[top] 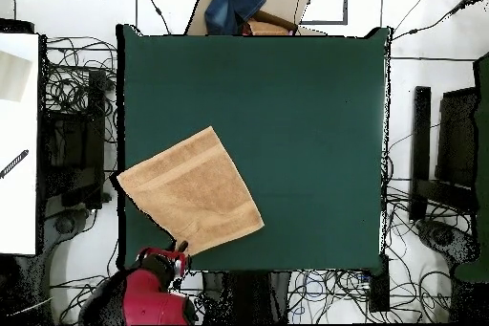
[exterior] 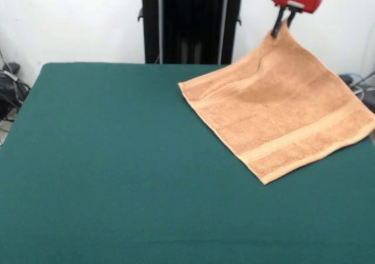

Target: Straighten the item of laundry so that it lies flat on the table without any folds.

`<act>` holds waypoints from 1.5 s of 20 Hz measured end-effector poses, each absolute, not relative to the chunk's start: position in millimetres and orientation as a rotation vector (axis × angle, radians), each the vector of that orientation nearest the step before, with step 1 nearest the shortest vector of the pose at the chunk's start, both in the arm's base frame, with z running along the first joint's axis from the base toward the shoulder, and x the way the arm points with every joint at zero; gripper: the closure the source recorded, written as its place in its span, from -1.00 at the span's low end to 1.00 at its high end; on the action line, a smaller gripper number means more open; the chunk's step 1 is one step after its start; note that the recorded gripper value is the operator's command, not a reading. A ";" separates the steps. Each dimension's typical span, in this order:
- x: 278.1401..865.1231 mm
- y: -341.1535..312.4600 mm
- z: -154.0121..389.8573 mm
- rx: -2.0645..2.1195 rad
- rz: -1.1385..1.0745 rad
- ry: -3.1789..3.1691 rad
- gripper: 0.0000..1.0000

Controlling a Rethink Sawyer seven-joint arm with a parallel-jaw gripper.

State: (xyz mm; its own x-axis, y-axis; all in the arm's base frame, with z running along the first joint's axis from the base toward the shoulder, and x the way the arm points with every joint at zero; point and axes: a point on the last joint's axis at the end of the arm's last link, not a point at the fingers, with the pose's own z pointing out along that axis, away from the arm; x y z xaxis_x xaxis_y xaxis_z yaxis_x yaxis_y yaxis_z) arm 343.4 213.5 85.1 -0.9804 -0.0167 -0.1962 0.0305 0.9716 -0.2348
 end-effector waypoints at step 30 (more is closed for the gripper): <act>285.5 171.9 -18.2 0.232 -0.428 2.860 1.00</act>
State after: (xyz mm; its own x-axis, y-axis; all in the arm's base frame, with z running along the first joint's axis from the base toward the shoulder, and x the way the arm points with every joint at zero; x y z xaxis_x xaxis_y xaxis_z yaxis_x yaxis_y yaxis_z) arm 285.5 171.9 -18.2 -0.9586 0.1206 -0.2582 0.1909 0.9444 -0.2678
